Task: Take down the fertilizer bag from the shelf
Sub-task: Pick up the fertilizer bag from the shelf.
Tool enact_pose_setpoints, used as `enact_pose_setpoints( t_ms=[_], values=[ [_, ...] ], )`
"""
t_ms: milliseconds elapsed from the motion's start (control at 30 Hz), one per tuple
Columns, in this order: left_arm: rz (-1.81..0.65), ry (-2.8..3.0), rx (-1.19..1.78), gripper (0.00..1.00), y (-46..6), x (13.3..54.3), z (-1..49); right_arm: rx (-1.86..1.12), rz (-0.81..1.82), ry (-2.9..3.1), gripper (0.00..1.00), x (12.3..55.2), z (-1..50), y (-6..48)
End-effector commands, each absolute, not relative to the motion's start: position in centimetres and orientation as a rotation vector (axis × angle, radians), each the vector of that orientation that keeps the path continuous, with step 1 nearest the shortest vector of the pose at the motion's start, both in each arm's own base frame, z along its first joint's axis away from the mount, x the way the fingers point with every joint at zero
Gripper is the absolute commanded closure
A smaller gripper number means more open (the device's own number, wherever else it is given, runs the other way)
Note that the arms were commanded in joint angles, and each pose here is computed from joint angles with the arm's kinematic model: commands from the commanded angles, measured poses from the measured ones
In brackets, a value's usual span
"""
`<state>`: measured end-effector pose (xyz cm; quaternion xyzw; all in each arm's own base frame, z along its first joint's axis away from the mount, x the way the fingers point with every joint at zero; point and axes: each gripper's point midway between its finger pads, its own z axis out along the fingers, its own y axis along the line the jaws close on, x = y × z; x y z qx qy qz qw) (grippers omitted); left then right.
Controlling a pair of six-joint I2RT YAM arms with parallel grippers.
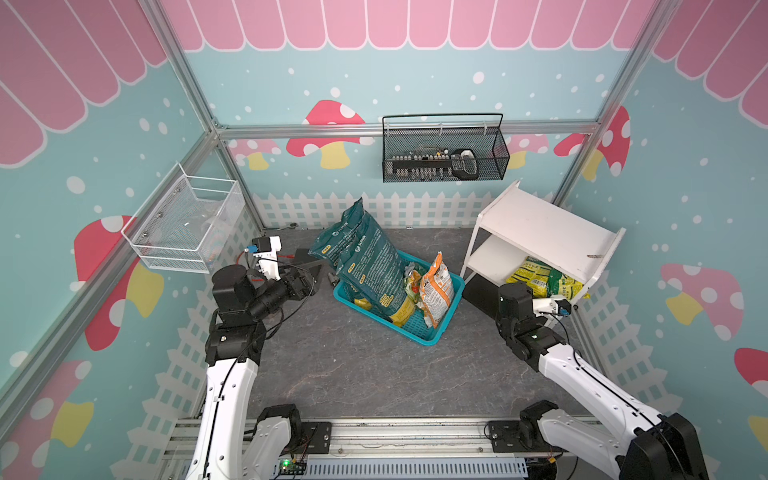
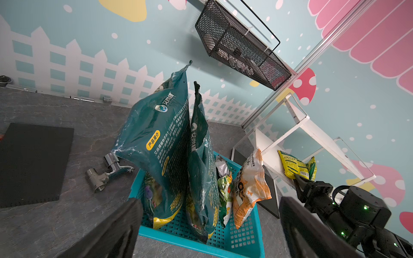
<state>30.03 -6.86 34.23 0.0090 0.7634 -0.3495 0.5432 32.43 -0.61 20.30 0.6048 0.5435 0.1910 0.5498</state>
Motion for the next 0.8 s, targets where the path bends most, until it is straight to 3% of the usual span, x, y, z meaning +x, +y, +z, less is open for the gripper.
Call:
enact_pose_setpoints(
  t_ms=[0, 433, 767],
  values=[
    [-0.805, 1.783, 0.061, 0.00, -7.1, 29.6, 35.5, 1.429, 0.389, 1.300, 0.99, 32.0, 19.7, -1.5],
    [-0.803, 1.783, 0.062, 0.01, -7.0, 29.6, 35.5, 1.201, 0.626, 1.413, 1.00, 33.2, 25.2, 2.2],
    [-0.802, 1.783, 0.060, 0.01, -7.0, 29.6, 35.5, 0.952, 0.739, 1.406, 1.00, 30.5, 30.6, 3.3]
  ],
)
